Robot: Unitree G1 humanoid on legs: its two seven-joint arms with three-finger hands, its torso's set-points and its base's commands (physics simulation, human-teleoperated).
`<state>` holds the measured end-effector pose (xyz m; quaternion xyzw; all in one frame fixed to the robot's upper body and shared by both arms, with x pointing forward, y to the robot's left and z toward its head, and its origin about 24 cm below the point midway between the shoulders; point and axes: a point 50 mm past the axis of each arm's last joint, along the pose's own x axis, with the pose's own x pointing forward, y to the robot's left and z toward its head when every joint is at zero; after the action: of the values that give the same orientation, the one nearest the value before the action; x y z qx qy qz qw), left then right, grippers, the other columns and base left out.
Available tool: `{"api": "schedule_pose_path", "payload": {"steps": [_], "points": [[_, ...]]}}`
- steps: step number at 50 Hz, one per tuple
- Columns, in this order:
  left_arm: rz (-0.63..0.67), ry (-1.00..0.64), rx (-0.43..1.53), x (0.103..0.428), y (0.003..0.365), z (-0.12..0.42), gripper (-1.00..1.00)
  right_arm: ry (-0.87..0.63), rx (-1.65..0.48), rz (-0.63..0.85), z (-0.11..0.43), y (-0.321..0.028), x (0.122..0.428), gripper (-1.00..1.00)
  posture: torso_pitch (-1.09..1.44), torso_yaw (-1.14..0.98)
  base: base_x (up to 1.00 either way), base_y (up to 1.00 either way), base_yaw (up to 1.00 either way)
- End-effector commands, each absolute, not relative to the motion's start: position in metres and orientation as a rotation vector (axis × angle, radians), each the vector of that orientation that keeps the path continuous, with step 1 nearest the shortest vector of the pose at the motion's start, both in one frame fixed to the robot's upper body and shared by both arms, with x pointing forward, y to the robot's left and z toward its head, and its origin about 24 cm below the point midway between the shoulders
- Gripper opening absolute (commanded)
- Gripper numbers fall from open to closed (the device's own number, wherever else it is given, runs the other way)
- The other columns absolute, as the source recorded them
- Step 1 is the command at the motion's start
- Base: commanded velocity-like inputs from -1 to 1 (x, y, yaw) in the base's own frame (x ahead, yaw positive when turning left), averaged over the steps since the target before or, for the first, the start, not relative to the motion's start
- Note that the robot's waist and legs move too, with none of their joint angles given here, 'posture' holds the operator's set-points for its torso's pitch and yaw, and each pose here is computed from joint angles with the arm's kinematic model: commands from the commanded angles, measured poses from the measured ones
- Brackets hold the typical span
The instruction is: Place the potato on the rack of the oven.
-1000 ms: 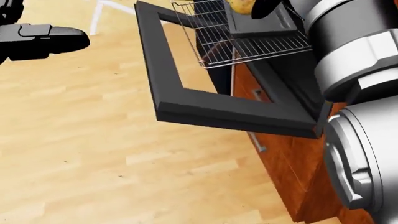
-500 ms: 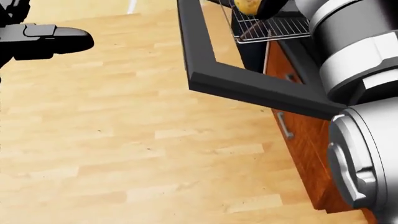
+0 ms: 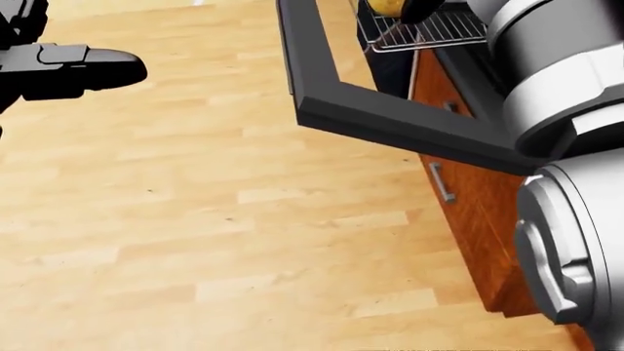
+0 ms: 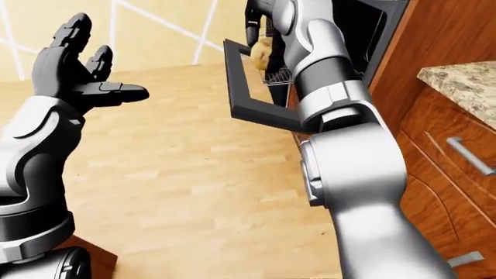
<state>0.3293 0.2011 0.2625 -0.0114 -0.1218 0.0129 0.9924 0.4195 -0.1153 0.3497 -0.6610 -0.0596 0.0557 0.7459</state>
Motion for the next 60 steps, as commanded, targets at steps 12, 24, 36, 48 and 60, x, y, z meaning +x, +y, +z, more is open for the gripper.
{"api": "schedule_pose_path", "payload": {"steps": [12, 24, 36, 48, 60], "points": [[0.026, -0.341, -0.015, 0.3230, 0.2017, 0.2841, 1.00, -0.226, -1.441, 0.047, 0.3788, -0.1129, 0.4111, -1.00, 0.00, 0.00, 0.15, -0.08, 0.00], [0.024, -0.342, -0.016, 0.3234, 0.2011, 0.2842, 1.00, -0.220, -1.445, 0.042, 0.3788, -0.1148, 0.4111, -1.00, 0.00, 0.00, 0.33, -0.13, 0.00], [0.027, -0.343, -0.016, 0.3236, 0.2020, 0.2827, 1.00, -0.224, -1.449, 0.044, 0.3788, -0.1129, 0.4110, -1.00, 0.00, 0.00, 0.34, -0.13, 0.00], [0.025, -0.342, -0.018, 0.3232, 0.2013, 0.2838, 1.00, -0.222, -1.454, 0.046, 0.3783, -0.1136, 0.4112, -1.00, 0.00, 0.00, 0.34, -0.13, 0.00], [0.023, -0.345, -0.023, 0.3223, 0.2019, 0.2846, 1.00, -0.222, -1.453, 0.048, 0.3798, -0.1121, 0.4105, -1.00, 0.00, 0.00, 0.34, -0.09, 0.00]]}}
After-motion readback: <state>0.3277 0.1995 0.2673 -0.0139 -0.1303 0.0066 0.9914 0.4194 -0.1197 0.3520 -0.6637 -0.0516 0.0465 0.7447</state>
